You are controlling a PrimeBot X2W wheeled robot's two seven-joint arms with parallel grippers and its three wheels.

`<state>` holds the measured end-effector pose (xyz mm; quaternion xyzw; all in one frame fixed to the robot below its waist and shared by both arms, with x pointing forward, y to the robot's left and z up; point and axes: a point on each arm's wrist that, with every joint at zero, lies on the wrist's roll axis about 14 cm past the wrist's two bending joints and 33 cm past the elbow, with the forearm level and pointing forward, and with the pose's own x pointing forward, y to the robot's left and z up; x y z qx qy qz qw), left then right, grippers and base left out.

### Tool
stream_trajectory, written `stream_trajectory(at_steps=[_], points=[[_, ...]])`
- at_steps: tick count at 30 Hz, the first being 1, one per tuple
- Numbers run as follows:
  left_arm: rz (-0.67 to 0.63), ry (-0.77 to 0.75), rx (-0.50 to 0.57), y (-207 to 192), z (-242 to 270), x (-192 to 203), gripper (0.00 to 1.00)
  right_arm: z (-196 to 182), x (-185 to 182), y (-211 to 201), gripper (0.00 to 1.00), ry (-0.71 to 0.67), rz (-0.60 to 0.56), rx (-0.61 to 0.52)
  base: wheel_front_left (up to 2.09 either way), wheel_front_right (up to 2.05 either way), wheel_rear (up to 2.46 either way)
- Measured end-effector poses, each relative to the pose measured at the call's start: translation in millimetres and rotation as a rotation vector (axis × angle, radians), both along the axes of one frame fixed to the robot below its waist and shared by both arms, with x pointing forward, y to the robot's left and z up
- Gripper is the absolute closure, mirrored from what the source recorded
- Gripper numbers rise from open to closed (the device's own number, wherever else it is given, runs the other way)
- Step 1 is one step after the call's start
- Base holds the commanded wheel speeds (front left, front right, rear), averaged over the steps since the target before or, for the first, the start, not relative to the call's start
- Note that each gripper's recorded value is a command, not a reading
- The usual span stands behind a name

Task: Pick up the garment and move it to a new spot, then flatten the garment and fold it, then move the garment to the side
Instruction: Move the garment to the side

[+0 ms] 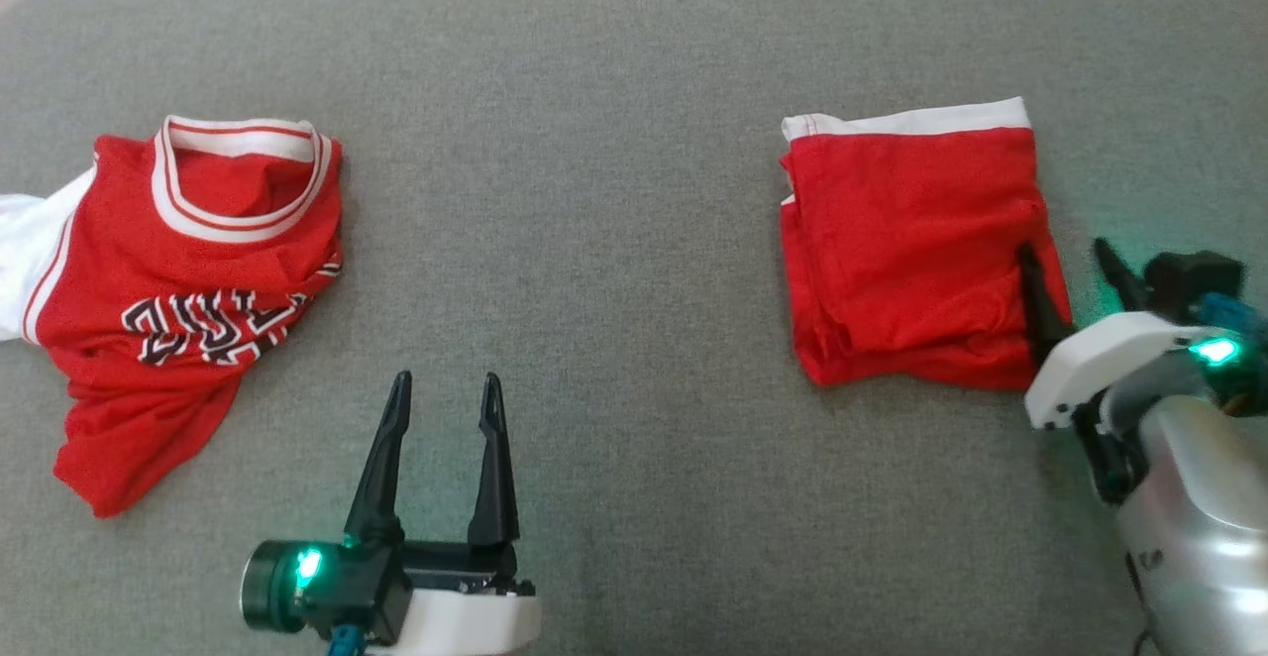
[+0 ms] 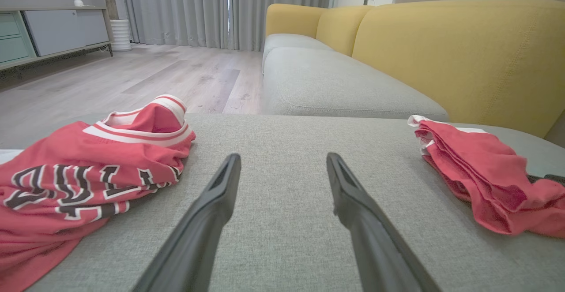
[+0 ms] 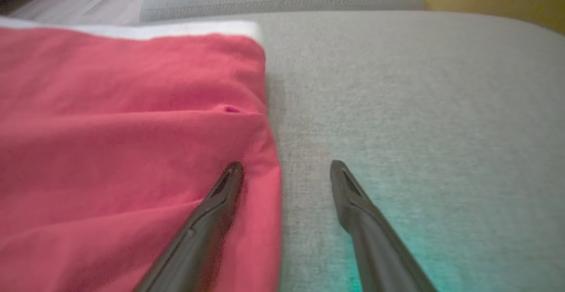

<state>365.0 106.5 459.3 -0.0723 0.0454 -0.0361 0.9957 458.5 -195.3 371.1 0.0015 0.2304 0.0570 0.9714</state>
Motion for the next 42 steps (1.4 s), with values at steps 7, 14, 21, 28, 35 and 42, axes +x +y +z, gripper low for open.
stream_trajectory(at_steps=[7,14,21,28,35,42], points=[[-0.017,0.002,0.009,-4,-3,8,0.00,-10,7,20,1.00,0.040,0.050,0.016,0.00,0.00,0.00],[-0.071,0.008,0.009,-20,-9,16,0.00,-1,12,-25,1.00,0.000,0.000,-0.062,0.00,0.00,0.00],[-0.154,-0.010,0.002,-43,-14,40,0.00,28,25,-125,1.00,-0.038,-0.101,-0.266,0.00,0.00,0.00],[-0.209,0.012,-0.001,-58,-33,60,0.00,55,31,-200,1.00,-0.052,-0.189,-0.428,0.00,0.00,0.00],[-0.243,0.016,-0.002,-67,-40,66,0.00,68,29,-228,0.00,-0.058,-0.238,-0.496,0.00,0.00,0.00],[-0.249,-0.013,0.004,-67,-27,63,0.00,96,39,-212,0.00,-0.172,-0.220,-0.516,0.00,0.00,0.00]])
